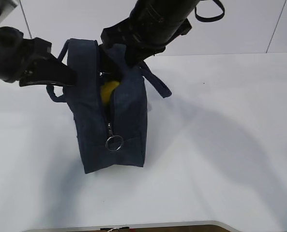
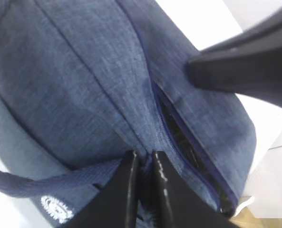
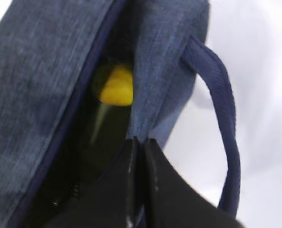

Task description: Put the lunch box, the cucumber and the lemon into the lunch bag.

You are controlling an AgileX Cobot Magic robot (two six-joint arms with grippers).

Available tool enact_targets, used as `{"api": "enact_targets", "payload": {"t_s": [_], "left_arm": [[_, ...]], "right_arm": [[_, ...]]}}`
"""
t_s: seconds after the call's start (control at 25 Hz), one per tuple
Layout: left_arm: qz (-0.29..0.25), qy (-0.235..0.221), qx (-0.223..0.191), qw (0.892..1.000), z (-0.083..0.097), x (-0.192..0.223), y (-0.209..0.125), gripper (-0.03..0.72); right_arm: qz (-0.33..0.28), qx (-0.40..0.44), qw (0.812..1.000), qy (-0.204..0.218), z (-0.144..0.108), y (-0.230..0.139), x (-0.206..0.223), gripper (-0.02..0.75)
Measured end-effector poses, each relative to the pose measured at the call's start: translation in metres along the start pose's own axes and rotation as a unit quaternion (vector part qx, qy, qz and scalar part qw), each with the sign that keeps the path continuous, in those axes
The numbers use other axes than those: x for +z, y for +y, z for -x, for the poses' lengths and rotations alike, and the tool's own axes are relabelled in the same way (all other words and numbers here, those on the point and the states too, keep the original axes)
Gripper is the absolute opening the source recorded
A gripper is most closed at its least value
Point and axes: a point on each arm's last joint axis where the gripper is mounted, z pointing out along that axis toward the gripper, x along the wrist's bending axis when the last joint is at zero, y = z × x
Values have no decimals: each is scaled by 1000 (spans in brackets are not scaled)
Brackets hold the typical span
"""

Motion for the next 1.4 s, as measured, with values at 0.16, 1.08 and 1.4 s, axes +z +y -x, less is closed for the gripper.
{"api": "enact_targets", "payload": {"t_s": [0.16,1.08,1.4], "left_arm": [[-3,-11,15,1000,10,13,7,11],[-13,-35,64,997,35,65,22,11],[-11,-29,47,998,29,79,23,11]], "right_arm": [[-13,1,1000,-24,4,-3,-5,8],[55,56,995,-66,39,-34,-21,8],[68,72,992,-78,58,-43,-14,8]]}}
